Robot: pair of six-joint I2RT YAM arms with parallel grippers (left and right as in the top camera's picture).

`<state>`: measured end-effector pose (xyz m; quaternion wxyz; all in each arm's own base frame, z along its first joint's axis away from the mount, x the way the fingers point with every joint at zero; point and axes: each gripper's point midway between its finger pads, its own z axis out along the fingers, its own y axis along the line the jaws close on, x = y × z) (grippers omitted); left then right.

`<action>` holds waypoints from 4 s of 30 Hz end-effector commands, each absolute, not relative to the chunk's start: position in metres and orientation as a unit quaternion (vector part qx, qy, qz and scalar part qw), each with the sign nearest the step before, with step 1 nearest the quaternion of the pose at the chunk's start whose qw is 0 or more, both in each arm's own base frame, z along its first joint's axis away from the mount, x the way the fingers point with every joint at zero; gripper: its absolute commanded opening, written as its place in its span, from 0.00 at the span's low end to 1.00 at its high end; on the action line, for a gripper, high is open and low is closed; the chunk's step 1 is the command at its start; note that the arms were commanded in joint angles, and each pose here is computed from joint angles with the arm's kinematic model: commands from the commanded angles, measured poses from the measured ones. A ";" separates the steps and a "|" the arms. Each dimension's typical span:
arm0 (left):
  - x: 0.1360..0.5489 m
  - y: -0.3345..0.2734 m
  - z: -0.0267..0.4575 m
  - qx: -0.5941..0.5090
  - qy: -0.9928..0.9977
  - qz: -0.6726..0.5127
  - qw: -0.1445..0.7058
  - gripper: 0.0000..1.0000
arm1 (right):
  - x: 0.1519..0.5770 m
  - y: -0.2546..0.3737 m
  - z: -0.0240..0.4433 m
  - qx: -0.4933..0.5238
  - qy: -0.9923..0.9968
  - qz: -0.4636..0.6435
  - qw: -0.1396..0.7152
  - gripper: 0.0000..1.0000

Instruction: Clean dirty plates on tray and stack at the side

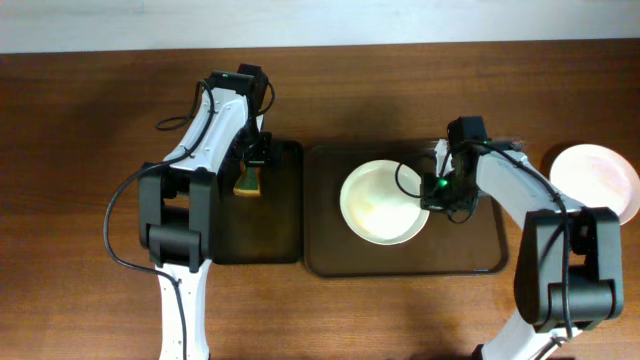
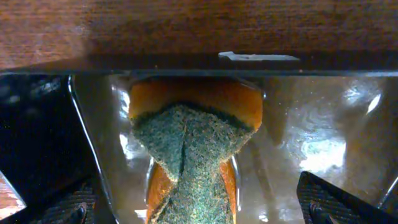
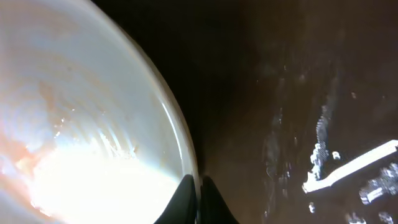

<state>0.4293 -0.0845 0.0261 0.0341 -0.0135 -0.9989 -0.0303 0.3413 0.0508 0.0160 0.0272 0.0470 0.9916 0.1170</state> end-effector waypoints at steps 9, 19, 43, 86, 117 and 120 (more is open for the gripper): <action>0.430 -0.084 0.037 -0.013 -0.999 -0.033 0.021 1.00 | 0.374 0.024 0.212 0.019 0.959 -0.213 0.186 0.04; 0.430 -0.084 0.037 -0.013 -0.999 -0.033 0.021 1.00 | 0.334 0.141 0.296 -0.100 0.783 -0.443 0.425 0.04; 0.430 -0.084 0.037 -0.013 -0.999 -0.033 0.021 1.00 | 0.391 -0.228 0.182 0.359 0.889 0.053 0.281 0.04; 0.430 -0.084 0.037 -0.013 -0.999 -0.033 0.021 1.00 | 0.402 0.036 0.163 0.037 0.970 0.211 0.113 0.98; 0.430 -0.086 0.037 -0.016 -0.999 -0.033 0.021 1.00 | 0.095 0.024 0.515 -0.112 0.678 0.006 0.726 0.98; 0.430 -0.086 0.037 -0.016 -0.999 -0.033 0.021 1.00 | 0.103 0.028 0.504 -0.119 0.690 0.014 0.714 0.98</action>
